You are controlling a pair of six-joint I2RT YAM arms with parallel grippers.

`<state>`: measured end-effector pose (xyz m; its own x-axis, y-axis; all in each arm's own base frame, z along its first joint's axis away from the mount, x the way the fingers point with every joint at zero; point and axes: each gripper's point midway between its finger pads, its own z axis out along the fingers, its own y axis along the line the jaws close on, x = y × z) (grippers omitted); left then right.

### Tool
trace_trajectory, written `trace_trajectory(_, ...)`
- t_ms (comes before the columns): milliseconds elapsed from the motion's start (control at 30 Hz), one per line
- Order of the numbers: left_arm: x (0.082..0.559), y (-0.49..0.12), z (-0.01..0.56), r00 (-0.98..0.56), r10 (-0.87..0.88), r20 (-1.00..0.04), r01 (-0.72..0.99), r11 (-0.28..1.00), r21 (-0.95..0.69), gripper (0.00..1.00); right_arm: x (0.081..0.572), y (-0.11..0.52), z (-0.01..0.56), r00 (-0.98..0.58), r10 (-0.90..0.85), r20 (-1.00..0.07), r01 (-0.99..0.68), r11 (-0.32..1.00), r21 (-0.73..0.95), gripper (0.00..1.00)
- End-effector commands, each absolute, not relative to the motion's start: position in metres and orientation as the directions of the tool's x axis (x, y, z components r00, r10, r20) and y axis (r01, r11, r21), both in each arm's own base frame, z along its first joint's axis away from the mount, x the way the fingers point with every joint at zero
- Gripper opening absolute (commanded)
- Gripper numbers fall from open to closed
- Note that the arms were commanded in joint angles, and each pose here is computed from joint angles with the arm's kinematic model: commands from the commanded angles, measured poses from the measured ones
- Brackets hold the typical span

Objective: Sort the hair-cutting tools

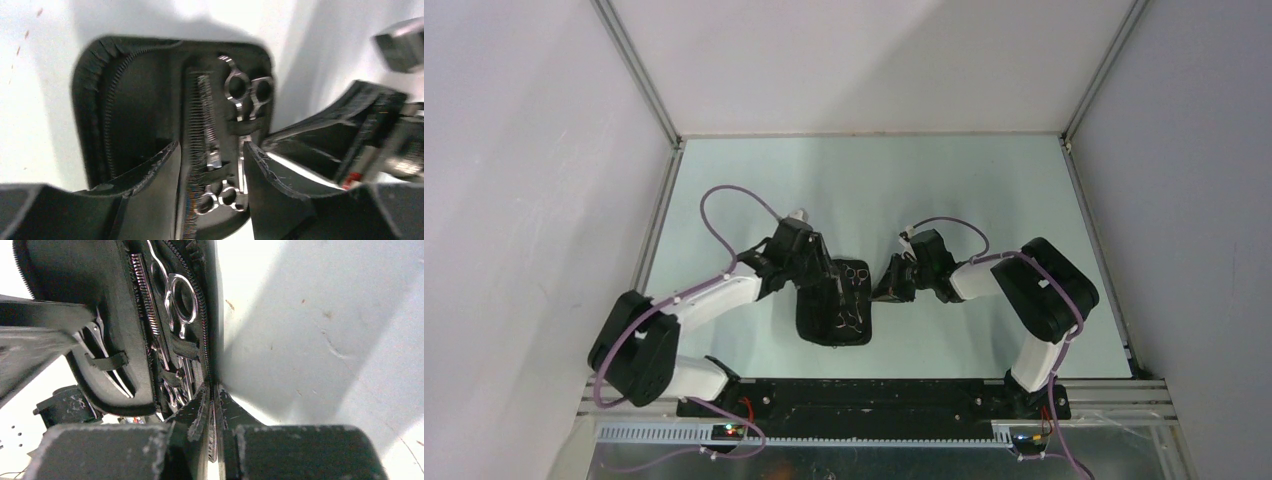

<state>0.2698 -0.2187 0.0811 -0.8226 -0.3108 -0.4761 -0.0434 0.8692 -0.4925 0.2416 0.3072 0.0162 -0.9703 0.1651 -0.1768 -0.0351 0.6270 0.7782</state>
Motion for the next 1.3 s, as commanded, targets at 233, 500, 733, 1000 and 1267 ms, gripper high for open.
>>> trace_trajectory(233, 0.271, -0.197, 0.106, -0.782, -0.298, -0.547, -0.036, 0.898, -0.438, 0.72, 0.226, 0.291, -0.012, -0.978, 0.135, -0.161, -0.019, 0.707, 0.707, 0.13)
trace_trajectory(500, 0.279, -0.137, 0.123, -0.718, -0.37, -0.589, -0.14, 0.907, -0.398, 0.85, 0.228, 0.29, -0.005, -0.975, 0.13, -0.18, -0.039, 0.7, 0.713, 0.18)
trace_trajectory(733, 0.269, -0.136, 0.075, -0.792, -0.413, -0.449, -0.182, 0.863, -0.472, 0.85, 0.231, 0.289, -0.001, -0.973, 0.133, -0.186, -0.043, 0.692, 0.72, 0.22)
trace_trajectory(1000, 0.272, -0.174, 0.068, -0.84, -0.411, -0.354, -0.126, 0.782, -0.61, 0.86, 0.233, 0.293, 0.003, -0.973, 0.144, -0.181, -0.039, 0.669, 0.742, 0.37)
trace_trajectory(1267, 0.273, -0.221, 0.096, -0.865, -0.366, -0.343, -0.023, 0.713, -0.701, 0.81, 0.238, 0.302, 0.017, -0.969, 0.148, -0.199, -0.065, 0.623, 0.779, 0.61)
